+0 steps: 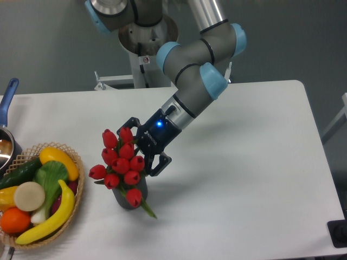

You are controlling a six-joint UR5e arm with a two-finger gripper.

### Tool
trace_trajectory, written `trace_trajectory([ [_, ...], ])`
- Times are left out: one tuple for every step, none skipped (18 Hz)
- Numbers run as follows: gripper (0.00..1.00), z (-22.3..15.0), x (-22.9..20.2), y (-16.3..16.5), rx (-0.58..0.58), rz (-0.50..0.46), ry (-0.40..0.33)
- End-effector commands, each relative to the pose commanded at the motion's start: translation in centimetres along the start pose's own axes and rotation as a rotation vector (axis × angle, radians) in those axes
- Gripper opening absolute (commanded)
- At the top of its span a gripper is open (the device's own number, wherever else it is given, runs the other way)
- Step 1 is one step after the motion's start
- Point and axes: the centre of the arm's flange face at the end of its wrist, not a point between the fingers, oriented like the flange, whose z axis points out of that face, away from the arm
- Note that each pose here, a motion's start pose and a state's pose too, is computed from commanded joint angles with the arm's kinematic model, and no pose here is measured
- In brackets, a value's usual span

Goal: Pick up the flowers from the vase
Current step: 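Close the gripper on the tulip stems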

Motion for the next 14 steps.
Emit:
trace_trajectory([
  [0.53, 0.0, 0.0, 0.0, 0.000, -0.002, 0.000],
  [0.52, -0.1, 0.0, -0.1, 0.000, 0.001, -0.001],
  [0.51, -0.1, 0.0, 0.0, 0.000, -0.001, -0.002],
  [0.47, -0.1, 0.0, 0.0, 0.000, -0.001, -0.002],
  [0.46, -0.1, 0.0, 0.0, 0.000, -0.002, -0.001],
  [0.45, -0.2, -0.1, 0.0, 0.000, -0.005, -0.003],
  [0.45, -0.3, -0.1, 0.0, 0.002, -0.004, -0.004],
  [0.45, -0.4, -0.1, 0.0, 0.002, -0.006, -0.006],
  [0.45, -0.5, -0.1, -0.2, 0.009, -0.006, -0.007],
  [0.45, -0.7, -0.2, -0.2, 0.022, -0.008, -0.007],
  [0.45, -0.9, -0.3, -0.3, 0.034, -0.010, -0.007],
  [0.45, -1.1, -0.2, -0.5, 0.044, -0.009, -0.007],
  [0.45, -1.1, -0.2, -0.6, 0.047, -0.008, -0.007],
  [0.45, -1.2, -0.2, -0.6, 0.050, -0.010, -0.008],
])
